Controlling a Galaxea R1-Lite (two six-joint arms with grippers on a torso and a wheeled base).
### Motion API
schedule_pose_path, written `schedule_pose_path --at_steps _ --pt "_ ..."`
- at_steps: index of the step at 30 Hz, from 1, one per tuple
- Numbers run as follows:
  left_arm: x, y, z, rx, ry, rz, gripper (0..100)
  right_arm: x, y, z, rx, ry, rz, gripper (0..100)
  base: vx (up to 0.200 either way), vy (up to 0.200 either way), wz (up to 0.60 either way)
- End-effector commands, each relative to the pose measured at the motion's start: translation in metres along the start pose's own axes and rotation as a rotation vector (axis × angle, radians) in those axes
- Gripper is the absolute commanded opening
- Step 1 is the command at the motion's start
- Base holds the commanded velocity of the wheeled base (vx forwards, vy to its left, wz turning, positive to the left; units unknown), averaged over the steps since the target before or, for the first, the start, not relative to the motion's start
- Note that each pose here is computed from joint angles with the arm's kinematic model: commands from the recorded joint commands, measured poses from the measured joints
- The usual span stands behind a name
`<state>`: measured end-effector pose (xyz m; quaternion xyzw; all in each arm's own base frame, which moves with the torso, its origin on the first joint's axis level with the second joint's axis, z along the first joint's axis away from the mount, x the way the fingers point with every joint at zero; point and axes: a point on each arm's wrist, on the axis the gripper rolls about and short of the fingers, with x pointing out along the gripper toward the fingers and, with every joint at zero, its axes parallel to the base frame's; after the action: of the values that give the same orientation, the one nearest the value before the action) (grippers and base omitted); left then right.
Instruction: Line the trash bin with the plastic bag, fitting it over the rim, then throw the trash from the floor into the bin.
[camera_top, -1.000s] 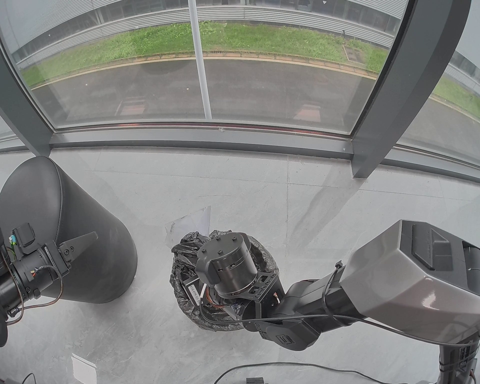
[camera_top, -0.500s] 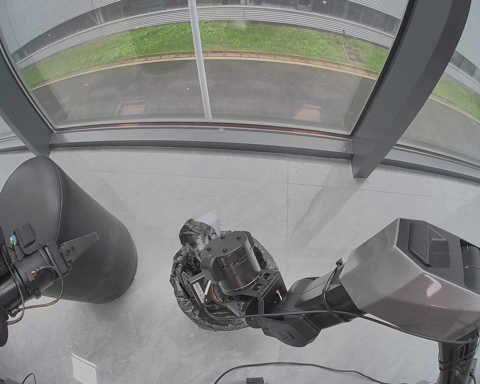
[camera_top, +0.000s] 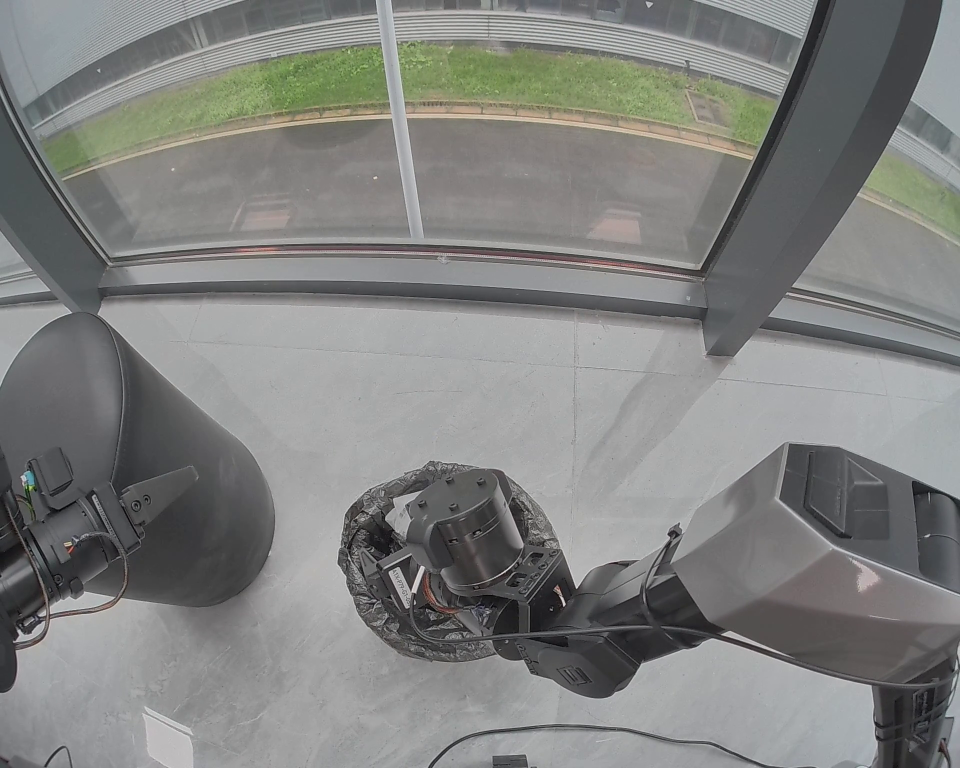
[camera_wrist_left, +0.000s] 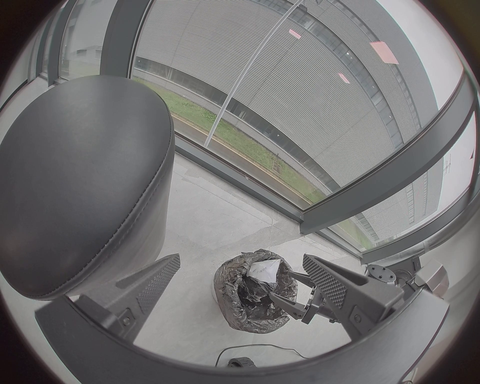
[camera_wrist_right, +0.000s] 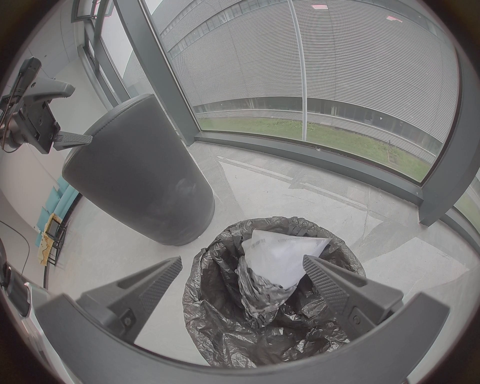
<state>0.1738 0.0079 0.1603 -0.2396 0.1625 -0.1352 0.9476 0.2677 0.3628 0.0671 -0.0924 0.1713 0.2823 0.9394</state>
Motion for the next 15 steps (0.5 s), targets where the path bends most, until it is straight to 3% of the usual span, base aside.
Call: schedule_pose_path --at_steps 1,9,15 --pt "0.002 0.001 -0.001 -0.004 0.008 0.003 100 0.001 -0.001 -0.002 -0.001 0.005 -0.002 100 0.000 0.000 0.00" --pt "0.001 0.001 -0.001 -0.004 0.007 0.004 100 -0.001 0.001 0.005 0.014 -0.026 0.006 100 0.000 0.000 0.00" --pt "0.001 0.001 -0.001 -0.004 0.008 0.003 100 0.004 0.000 0.029 0.040 -0.079 0.006 100 0.000 0.000 0.00"
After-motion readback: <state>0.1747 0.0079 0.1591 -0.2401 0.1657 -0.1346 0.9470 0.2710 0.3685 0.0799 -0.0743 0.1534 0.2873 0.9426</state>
